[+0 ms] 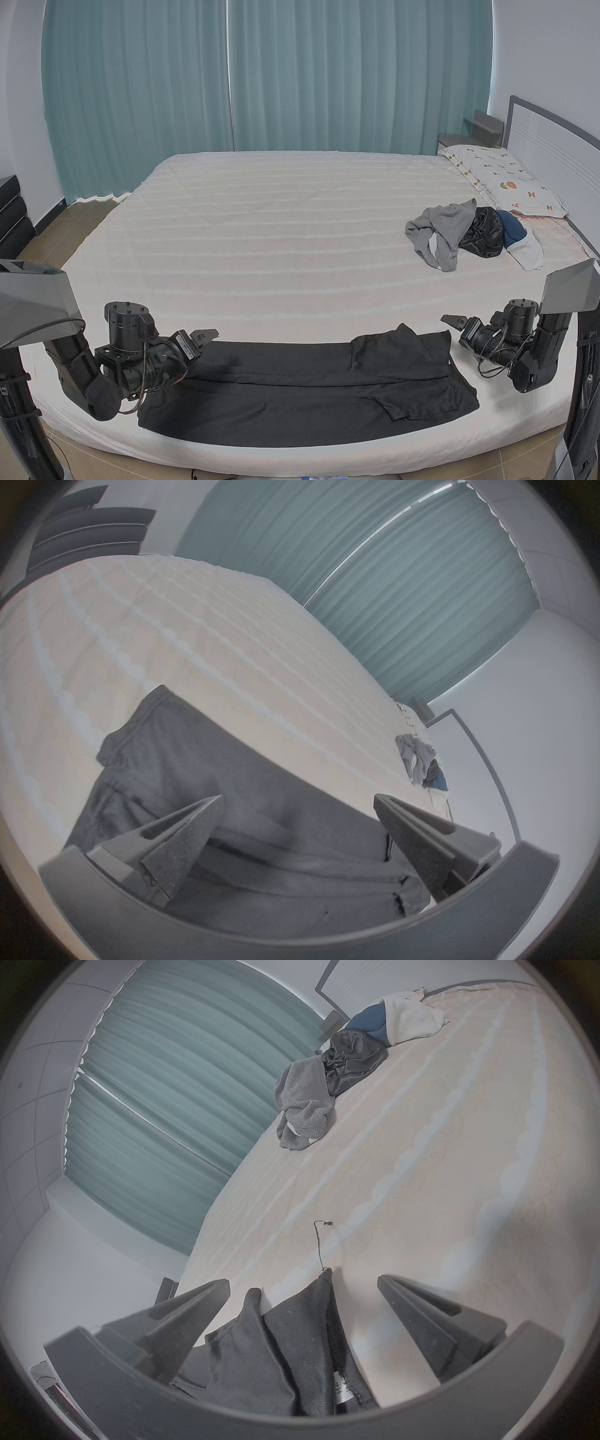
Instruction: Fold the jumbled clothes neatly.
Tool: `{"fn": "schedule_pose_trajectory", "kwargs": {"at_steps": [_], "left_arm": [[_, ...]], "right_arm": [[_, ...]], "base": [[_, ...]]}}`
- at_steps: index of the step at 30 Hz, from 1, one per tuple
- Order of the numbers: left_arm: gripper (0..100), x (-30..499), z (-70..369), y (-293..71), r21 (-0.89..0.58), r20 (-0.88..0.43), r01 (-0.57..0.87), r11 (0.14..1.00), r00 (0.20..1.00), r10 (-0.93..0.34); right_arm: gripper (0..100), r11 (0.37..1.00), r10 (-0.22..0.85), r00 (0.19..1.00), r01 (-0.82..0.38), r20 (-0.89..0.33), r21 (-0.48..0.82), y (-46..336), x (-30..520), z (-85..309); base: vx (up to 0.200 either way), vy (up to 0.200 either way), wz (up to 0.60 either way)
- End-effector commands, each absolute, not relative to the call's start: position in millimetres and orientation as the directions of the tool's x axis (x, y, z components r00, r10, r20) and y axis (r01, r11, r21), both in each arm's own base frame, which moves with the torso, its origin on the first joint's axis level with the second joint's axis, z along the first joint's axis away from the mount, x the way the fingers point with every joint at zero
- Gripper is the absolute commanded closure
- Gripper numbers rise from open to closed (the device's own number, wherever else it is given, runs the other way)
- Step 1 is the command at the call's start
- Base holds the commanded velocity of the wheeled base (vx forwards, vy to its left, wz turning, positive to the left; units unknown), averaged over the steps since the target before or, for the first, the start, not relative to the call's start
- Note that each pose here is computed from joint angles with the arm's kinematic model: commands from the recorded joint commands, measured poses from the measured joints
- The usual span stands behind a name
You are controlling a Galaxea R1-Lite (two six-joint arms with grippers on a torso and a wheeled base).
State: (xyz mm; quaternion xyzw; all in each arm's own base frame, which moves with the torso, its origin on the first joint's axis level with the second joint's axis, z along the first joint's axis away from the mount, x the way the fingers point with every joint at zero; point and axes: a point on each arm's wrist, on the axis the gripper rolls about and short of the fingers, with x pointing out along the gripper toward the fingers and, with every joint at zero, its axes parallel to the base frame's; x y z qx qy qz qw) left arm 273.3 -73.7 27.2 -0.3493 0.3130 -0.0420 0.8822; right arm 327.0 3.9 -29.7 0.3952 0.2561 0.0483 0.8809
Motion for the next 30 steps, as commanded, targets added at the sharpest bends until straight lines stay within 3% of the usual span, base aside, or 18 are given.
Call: {"fn": "schedule_pose_trajectory", "kwargs": {"at_steps": [1, 12, 22, 30], "left_arm": [[0, 297, 20, -88, -0.681, -0.496, -0.151, 0.716, 0.815, -0.3], [0, 297, -7, -118, -0.652, -0.55, -0.168, 0.74, 0.776, -0.309], [0, 271, -12, -118, -0.615, -0.612, -0.183, 0.767, 0.725, -0.318], [0, 259, 2, -116, -0.62, -0.599, -0.165, 0.767, 0.73, -0.328]], "right_arm": [[0, 0.684, 0.299, 0.862, 0.106, -0.41, 0.721, 8, 327, -29], [0, 0.686, 0.3, 0.862, 0.103, -0.409, 0.721, 9, 328, -30], [0, 0.686, 0.3, 0.861, 0.104, -0.41, 0.72, 9, 327, -29], [0, 0.685, 0.299, 0.862, 0.104, -0.409, 0.721, 8, 327, -28]], "base": [[0.0, 0.0, 0.0], [0.0, 0.0, 0.0], [0.0, 0.0, 0.0], [0.0, 0.0, 0.0]]}}
